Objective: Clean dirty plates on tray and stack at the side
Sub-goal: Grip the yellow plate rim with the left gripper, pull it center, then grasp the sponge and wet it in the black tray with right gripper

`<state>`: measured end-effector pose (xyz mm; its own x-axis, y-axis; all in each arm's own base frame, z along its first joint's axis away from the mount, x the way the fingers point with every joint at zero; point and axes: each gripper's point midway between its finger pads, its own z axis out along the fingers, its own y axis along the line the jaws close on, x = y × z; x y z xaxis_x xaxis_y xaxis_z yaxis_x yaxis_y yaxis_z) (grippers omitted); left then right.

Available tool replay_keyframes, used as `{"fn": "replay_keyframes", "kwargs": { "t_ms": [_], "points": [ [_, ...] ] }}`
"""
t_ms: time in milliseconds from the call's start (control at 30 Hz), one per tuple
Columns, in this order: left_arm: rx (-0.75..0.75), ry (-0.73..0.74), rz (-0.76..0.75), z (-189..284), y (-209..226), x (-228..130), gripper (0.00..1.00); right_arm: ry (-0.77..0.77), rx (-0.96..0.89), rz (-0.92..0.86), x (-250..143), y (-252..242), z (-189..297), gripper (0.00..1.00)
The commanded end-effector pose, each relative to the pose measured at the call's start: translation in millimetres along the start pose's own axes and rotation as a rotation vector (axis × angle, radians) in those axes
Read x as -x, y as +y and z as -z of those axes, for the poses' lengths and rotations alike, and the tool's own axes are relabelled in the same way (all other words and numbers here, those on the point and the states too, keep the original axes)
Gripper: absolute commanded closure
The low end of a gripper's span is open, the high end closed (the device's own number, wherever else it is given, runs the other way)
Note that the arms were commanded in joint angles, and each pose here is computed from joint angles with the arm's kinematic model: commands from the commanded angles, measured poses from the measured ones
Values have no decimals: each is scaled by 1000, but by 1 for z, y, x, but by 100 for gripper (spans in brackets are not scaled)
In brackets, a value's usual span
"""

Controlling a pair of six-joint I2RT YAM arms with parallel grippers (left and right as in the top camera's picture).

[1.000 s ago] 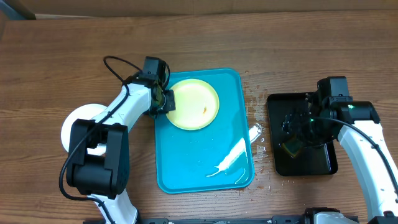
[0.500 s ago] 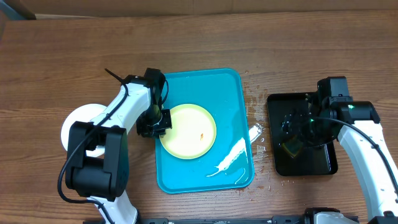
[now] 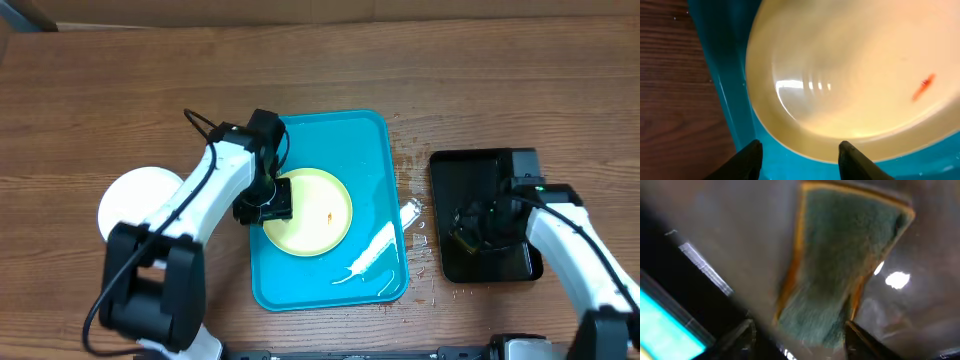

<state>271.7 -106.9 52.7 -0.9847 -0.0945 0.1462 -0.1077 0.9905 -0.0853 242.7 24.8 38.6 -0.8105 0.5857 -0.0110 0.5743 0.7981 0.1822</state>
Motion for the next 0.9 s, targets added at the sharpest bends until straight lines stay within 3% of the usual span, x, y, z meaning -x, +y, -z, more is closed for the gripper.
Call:
{"fn": "replay_keyframes", "kwargs": {
  "t_ms": [0,133,200,333,367,400,467,533,667,767,867],
  "points": [
    [-29,-104,-22,30,-5,3,46,36,-69,-94,-6,-15,-25,60],
    [-42,-140,-58,40,-7,3,44,58,-82,-99,-8,-16,-33,90],
    [-40,-140,-81,41,-7,2,44,66,-79,-100,-9,-16,-31,96],
    [-38,-136,-84,40,-7,1,44,64,-75,-66,-6,-11,-15,96],
    [-38,-136,-84,40,-7,1,44,55,-65,-38,-4,-8,-9,91],
    [-38,-137,-84,40,-7,2,44,46,-55,-8,-1,-4,-4,75],
    [-39,-140,-84,40,-7,2,44,31,-31,56,3,3,8,54],
    [-40,-143,-85,40,-7,3,43,28,3,118,4,11,18,46],
    [-40,-142,-85,40,-7,3,42,61,131,285,-6,37,23,47],
    [-41,-142,-84,40,-7,3,41,60,164,396,-15,53,22,61],
    [-41,-142,-84,40,-7,3,41,49,175,443,-20,63,19,64]
  ]
}}
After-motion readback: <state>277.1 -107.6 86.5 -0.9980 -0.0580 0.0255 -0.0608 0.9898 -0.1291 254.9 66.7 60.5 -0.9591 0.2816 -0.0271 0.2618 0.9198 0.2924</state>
